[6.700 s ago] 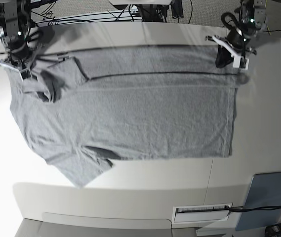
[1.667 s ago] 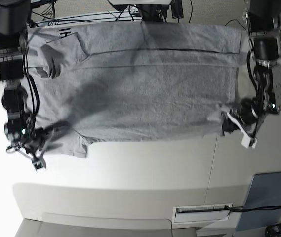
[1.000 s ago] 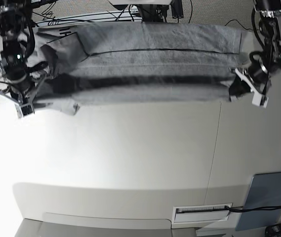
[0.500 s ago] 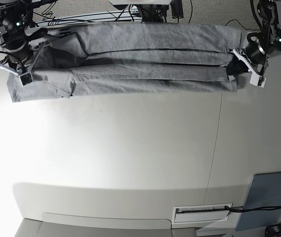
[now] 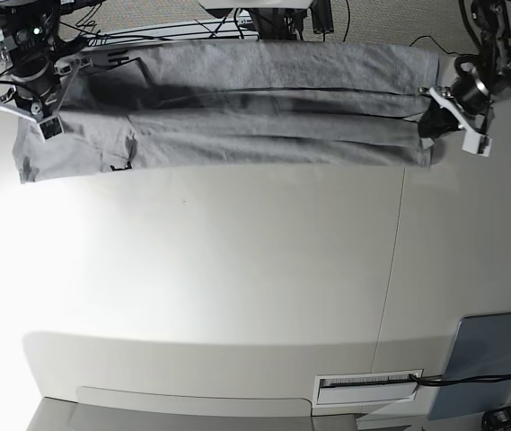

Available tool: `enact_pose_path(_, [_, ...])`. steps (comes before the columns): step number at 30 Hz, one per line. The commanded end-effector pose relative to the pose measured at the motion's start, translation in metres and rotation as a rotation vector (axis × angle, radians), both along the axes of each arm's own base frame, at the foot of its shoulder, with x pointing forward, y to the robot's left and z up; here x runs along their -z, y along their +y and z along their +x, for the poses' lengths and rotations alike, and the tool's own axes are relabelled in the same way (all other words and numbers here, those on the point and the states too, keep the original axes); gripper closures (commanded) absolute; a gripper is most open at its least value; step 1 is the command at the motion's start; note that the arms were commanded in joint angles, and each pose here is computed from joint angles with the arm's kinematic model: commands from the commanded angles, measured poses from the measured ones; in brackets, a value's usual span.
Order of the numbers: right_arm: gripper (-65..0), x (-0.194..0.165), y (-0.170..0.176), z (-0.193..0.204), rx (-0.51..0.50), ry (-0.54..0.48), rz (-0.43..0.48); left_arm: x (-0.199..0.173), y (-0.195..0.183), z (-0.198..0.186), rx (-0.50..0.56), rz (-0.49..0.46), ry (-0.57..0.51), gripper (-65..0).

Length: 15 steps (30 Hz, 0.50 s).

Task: Fold the T-shirt properly
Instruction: 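Lay the folded hem down and open both grippers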

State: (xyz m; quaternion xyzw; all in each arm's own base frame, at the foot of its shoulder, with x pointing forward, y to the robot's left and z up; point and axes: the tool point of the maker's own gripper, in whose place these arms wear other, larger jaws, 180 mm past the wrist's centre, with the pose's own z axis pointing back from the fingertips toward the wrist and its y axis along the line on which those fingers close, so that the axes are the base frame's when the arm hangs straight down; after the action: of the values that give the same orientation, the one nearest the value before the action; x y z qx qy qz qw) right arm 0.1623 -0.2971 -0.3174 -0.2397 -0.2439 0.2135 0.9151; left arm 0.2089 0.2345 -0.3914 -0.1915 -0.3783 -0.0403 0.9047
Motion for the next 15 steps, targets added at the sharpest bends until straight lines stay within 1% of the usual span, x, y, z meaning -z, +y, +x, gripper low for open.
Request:
enact_pose_path(1, [0.0,-0.0113,-0.0021,0.0045,-0.013,-0.031,-0.03,-0.0159,0.0054,0.0063,0.01,0.012,-0.052,0.0])
enact_pose_path(4, [0.0,-0.0132,-0.0005,0.0055,-0.017,-0.036,-0.029,-0.0195,0.009,0.0026,0.016,0.029,-0.05,0.0])
enact_pose_path(8, [0.0,-0.0123,-0.0016,0.0037,-0.01,-0.026,-0.032,-0.0143,0.0091,-0.0024,0.027,0.04,-0.013,0.0])
enact_pose_path(13, [0.0,-0.0118,-0.0031,0.0024,-0.005,-0.019,-0.038,-0.0139,0.0092,-0.0027,0.028,0.041,-0.009,0.0])
enact_pose_path(15, [0.0,-0.0106,-0.0014,0.0017,-0.033,-0.001,-0.046,-0.0139,0.0092,-0.0028,0.029,0.041,-0.009,0.0])
